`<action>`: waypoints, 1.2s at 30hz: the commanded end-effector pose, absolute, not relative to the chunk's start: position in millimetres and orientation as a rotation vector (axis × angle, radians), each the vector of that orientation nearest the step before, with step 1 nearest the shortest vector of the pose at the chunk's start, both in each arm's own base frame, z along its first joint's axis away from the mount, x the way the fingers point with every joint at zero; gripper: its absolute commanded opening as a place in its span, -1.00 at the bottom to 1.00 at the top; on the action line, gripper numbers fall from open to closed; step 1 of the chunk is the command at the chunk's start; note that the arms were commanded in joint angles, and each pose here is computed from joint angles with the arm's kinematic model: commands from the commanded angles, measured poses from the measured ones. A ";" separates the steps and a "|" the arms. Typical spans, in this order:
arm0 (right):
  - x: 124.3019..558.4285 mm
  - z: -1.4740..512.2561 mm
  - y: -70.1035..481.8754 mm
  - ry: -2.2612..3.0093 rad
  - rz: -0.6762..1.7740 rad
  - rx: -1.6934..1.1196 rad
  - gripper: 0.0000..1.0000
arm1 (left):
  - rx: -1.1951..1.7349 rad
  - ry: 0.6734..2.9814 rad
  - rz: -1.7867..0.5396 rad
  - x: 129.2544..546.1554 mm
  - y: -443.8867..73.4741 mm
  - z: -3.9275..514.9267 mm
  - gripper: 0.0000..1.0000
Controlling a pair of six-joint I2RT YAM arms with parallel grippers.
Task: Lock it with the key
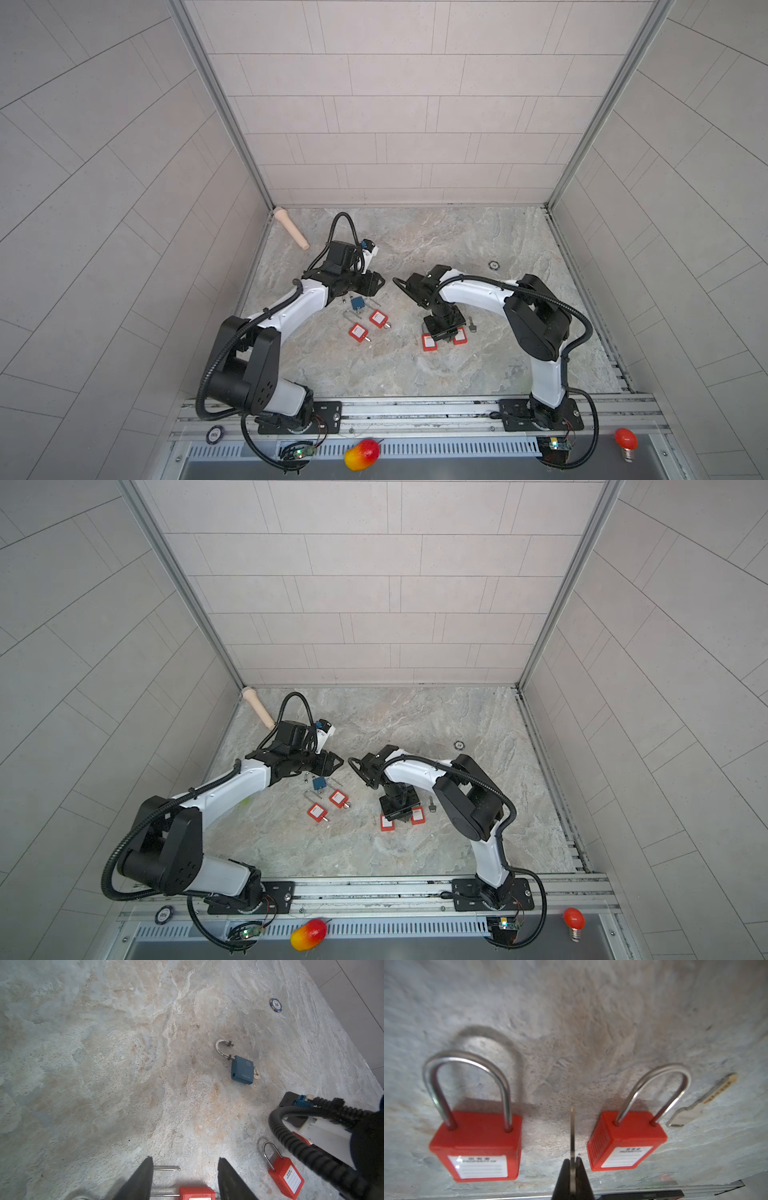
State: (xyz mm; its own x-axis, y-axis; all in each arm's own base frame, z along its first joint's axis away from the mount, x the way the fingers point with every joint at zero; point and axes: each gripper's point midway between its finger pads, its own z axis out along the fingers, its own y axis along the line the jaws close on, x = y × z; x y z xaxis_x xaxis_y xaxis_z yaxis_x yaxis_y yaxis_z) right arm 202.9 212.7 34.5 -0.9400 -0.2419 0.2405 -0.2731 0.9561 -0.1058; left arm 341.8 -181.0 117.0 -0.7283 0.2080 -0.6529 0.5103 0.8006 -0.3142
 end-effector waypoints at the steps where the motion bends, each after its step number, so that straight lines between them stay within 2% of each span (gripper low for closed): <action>1: 199.2 34.9 210.7 -2.839 0.247 0.413 -0.92 | 0.539 2.358 -0.649 344.1 -180.5 119.6 0.11; 18: 202.0 34.5 215.2 -2.833 0.308 0.445 -0.77 | 0.544 2.368 -0.634 338.0 -175.5 115.5 0.11; 25: 199.7 36.5 219.5 -2.834 0.297 0.471 -0.63 | 0.542 2.375 -0.635 335.0 -174.6 112.2 0.11; 36: 198.9 38.4 223.6 -2.837 0.292 0.510 -0.58 | 0.544 2.371 -0.629 334.4 -173.8 112.8 0.11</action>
State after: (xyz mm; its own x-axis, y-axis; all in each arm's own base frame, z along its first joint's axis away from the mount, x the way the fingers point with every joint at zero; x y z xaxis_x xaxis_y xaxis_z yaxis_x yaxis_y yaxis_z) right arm 199.8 226.2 31.8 -0.9139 -0.3030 0.2702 -0.3467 0.9288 -0.1311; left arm 336.1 -176.5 108.6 -0.7344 0.2228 -0.6411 0.5120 0.8020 -0.3078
